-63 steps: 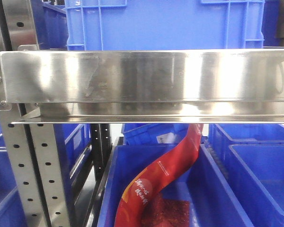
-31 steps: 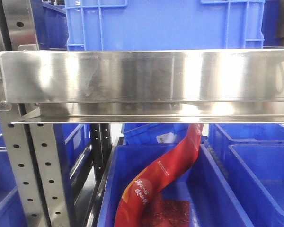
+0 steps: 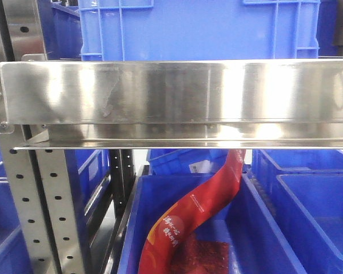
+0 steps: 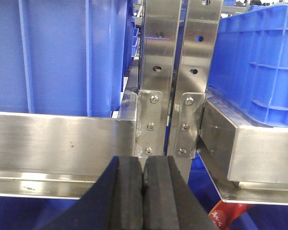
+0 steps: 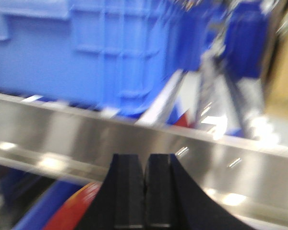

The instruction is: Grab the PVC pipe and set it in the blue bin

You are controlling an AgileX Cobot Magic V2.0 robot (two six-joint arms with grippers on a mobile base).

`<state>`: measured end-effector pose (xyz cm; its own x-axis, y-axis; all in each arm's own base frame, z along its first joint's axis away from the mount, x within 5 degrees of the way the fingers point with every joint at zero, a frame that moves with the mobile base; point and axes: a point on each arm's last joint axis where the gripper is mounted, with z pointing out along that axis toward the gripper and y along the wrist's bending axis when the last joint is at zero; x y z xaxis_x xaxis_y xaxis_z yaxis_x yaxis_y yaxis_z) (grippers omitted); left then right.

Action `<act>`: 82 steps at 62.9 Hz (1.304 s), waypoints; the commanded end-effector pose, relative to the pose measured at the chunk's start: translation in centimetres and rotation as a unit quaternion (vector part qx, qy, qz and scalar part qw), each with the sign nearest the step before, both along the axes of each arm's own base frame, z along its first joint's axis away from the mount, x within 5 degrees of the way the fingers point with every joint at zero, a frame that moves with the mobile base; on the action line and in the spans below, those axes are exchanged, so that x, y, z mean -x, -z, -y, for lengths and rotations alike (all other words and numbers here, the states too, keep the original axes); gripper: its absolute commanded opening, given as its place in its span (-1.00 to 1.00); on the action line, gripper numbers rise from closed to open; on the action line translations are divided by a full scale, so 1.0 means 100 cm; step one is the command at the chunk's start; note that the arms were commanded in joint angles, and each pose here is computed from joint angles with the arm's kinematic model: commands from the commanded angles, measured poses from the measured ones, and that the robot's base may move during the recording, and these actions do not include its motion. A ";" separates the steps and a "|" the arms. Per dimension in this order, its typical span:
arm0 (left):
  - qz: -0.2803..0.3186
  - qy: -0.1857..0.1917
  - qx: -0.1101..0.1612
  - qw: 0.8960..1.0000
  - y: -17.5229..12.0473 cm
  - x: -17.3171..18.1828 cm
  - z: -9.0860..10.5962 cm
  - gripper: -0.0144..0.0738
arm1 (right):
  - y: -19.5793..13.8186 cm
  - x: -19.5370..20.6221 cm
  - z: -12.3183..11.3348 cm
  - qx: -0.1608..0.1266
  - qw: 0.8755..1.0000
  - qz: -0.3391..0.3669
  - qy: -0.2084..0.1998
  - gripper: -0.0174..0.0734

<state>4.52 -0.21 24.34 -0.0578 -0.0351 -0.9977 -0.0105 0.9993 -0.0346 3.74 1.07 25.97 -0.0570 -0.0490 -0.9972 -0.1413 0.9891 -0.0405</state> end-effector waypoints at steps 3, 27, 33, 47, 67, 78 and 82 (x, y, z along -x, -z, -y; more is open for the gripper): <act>0.013 -0.003 0.007 1.000 -0.002 0.000 0.000 -0.92 | -0.005 -0.003 0.005 0.024 0.997 0.068 0.030 -0.96; 0.014 -0.003 0.007 1.000 -0.002 0.000 0.000 -0.92 | 0.004 -0.007 0.006 0.022 0.996 0.072 0.036 -0.96; 0.014 -0.003 0.007 1.000 -0.002 0.000 0.000 -0.92 | 0.010 -0.009 0.006 0.023 0.997 0.064 0.036 -0.96; 0.014 -0.003 0.007 1.000 -0.002 0.000 0.000 -0.92 | 0.014 -0.010 0.009 0.025 0.996 0.057 0.068 -0.96; 0.014 -0.003 0.007 1.000 -0.002 0.000 0.000 -0.92 | 0.018 -0.011 0.012 0.027 0.994 0.053 0.097 -0.96; 0.014 -0.003 0.007 1.000 -0.002 0.000 0.000 -0.92 | 0.041 -0.016 0.013 0.026 0.994 0.040 0.102 -0.96; 0.014 -0.003 0.007 1.000 -0.002 0.000 0.000 -0.92 | 0.042 -0.017 0.014 0.026 0.994 0.041 0.102 -0.96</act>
